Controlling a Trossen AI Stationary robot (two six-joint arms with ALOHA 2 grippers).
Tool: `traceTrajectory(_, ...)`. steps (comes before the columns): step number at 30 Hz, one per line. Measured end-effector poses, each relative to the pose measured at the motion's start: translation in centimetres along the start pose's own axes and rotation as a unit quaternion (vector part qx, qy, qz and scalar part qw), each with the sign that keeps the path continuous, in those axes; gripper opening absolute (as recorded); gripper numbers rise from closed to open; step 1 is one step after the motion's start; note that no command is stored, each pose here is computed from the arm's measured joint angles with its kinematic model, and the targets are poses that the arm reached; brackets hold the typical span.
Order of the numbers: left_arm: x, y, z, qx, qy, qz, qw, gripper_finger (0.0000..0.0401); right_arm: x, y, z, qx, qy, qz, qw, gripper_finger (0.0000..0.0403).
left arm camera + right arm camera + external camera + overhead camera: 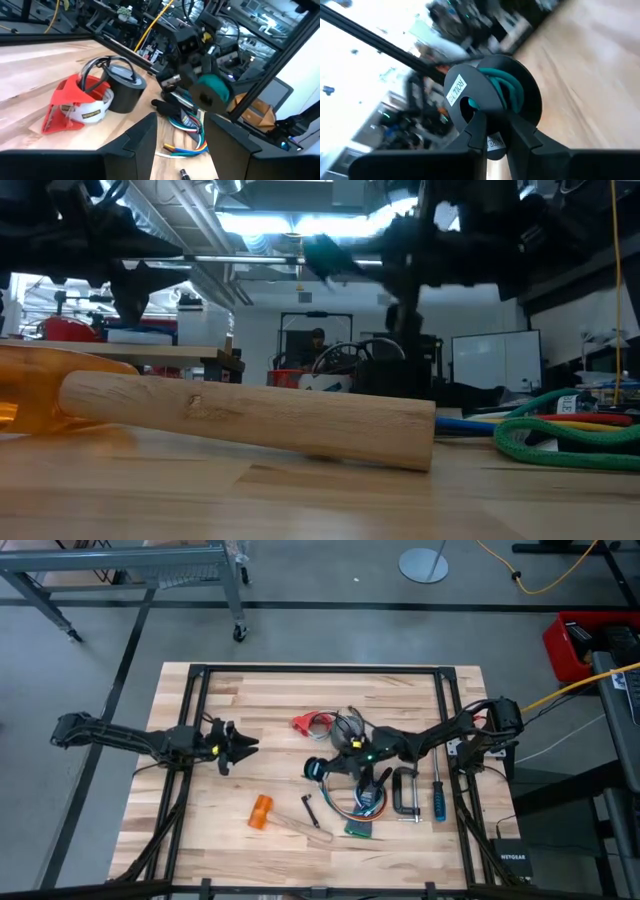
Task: Coil cords
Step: Uncoil the blue wire from the spool
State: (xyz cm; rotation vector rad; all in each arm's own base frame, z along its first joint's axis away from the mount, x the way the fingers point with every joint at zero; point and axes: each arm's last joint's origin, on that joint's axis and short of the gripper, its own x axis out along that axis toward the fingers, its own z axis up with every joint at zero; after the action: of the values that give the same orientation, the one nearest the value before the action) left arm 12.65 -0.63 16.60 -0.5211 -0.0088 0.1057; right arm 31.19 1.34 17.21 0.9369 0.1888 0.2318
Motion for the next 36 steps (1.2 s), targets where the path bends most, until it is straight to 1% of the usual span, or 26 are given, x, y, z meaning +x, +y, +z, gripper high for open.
traceTrajectory(3, 0.1, -0.3, 0.0, -0.001, -0.004, -0.009, 1.000, 0.0155, 0.0, 0.5, 0.6, -0.032, -0.043, 0.011, 0.998, 0.0044)
traceTrajectory(7, 0.3, -0.8, 0.0, 0.006, -0.019, -0.017, 1.000, 0.0155, 0.1, 0.9, 1.1, -0.086, -0.078, 0.009, 0.993, 0.0043)
traceTrajectory(12, 0.8, -1.8, 0.2, 0.041, -0.055, -0.046, 0.997, 0.0155, 0.7, 1.5, 2.0, -0.158, -0.116, -0.010, 0.981, 0.0043)
traceTrajectory(15, 1.4, -2.4, 0.3, 0.065, -0.063, -0.057, 0.994, 0.0155, 1.1, 2.1, 2.7, -0.201, -0.133, -0.011, 0.970, 0.0043)
traceTrajectory(17, 2.0, -3.0, 0.4, 0.080, -0.065, -0.057, 0.993, 0.0155, 1.5, 2.6, 3.3, -0.222, -0.147, -0.015, 0.964, 0.0043)
traceTrajectory(19, 2.9, -3.6, 0.6, 0.097, -0.062, -0.048, 0.992, 0.0155, 1.9, 2.8, 3.7, -0.234, -0.154, -0.030, 0.959, 0.0043)
traceTrajectory(23, 5.5, -5.0, 0.7, 0.156, -0.042, -0.025, 0.987, 0.0155, 2.7, 3.2, 4.3, -0.265, -0.140, -0.066, 0.952, 0.0043)
traceTrajectory(26, 7.6, -5.8, 0.4, 0.221, -0.025, -0.017, 0.975, 0.0155, 3.3, 3.1, 4.4, -0.283, -0.108, -0.092, 0.949, 0.0043)
traceTrajectory(29, 9.1, -6.2, 0.0, 0.265, -0.009, -0.003, 0.964, 0.0155, 3.5, 2.9, 4.3, -0.303, -0.079, -0.110, 0.943, 0.0043)
traceTrajectory(32, 9.7, -6.2, -0.3, 0.275, -0.002, 0.013, 0.961, 0.0155, 3.6, 2.7, 4.2, -0.312, -0.064, -0.121, 0.940, 0.0043)
traceTrajectory(36, 9.8, -6.1, -0.4, 0.265, -0.002, 0.023, 0.964, 0.0155, 3.6, 2.6, 4.1, -0.317, -0.058, -0.125, 0.938, 0.0043)
